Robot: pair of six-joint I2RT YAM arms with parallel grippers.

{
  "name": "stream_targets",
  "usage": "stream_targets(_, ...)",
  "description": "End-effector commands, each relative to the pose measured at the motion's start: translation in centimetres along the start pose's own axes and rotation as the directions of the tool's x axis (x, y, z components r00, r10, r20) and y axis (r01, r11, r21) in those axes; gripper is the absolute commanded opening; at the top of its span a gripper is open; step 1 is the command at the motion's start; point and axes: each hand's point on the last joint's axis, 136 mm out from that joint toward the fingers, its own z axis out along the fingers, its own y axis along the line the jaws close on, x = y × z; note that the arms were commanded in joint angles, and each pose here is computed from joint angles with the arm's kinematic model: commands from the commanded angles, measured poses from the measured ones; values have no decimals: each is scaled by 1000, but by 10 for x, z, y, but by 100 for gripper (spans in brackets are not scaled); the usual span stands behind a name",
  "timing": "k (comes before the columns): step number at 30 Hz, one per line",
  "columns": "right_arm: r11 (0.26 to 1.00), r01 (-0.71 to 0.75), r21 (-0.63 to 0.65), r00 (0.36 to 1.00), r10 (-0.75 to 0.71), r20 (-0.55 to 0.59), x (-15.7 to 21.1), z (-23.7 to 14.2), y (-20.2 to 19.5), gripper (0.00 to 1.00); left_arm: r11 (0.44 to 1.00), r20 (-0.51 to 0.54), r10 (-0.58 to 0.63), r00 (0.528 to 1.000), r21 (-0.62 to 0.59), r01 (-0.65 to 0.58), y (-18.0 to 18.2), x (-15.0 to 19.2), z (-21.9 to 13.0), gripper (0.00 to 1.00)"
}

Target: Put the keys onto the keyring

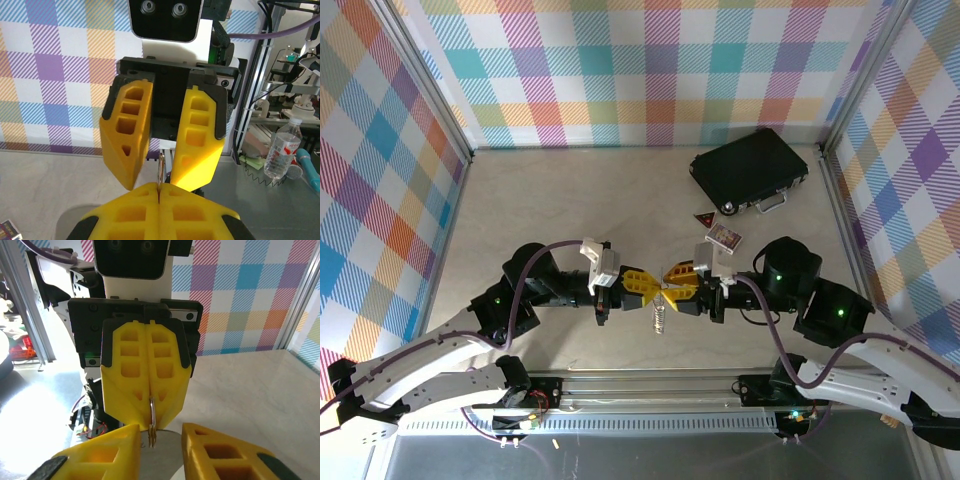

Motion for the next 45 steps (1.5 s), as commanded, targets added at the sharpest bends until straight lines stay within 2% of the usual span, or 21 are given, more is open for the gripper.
stream_targets(1,1000,4,-16,1000,-4,17,-5,2,3,20,999,48,27,998,33,-28,-10,-13,-3,0)
stream_targets(7,1000,9,-11,1000,-9,12,-4,2,2,0,999,23,41,999,23,-41,-9,-11,-5,0)
stream_targets(11,1000,28,-4,1000,-28,-4,-1,0,1,0,999,-2,51,999,17,-51,-10,-10,-7,0)
stream_targets(12,999,40,-2,999,-40,-12,0,0,1,0,998,-13,55,998,17,-55,-10,-9,-7,2)
stream_targets(15,997,78,-2,996,-78,-46,5,-3,2,0,998,-56,61,997,25,-59,-12,-6,-8,23)
stream_targets(17,995,98,-18,993,-99,-71,7,-4,4,0,998,-90,65,994,31,-62,-14,-3,-10,26)
stream_targets(26,987,143,-71,987,-147,-67,0,-5,12,0,996,-130,89,988,39,-85,-16,-5,-12,20)
stream_targets(31,985,147,-86,987,-152,-52,-3,-4,14,0,995,-141,94,986,52,-87,-16,-5,-10,27)
stream_targets(35,984,147,-97,987,-152,-52,-3,-3,16,0,995,-142,94,985,56,-87,-16,-5,-8,27)
stream_targets(42,983,148,-104,987,-154,-50,-4,-1,17,0,995,-138,91,986,56,-84,-14,-5,-5,20)
stream_targets(45,983,153,-99,986,-158,-44,-5,-2,16,0,995,-148,88,985,53,-81,-13,-1,-4,19)
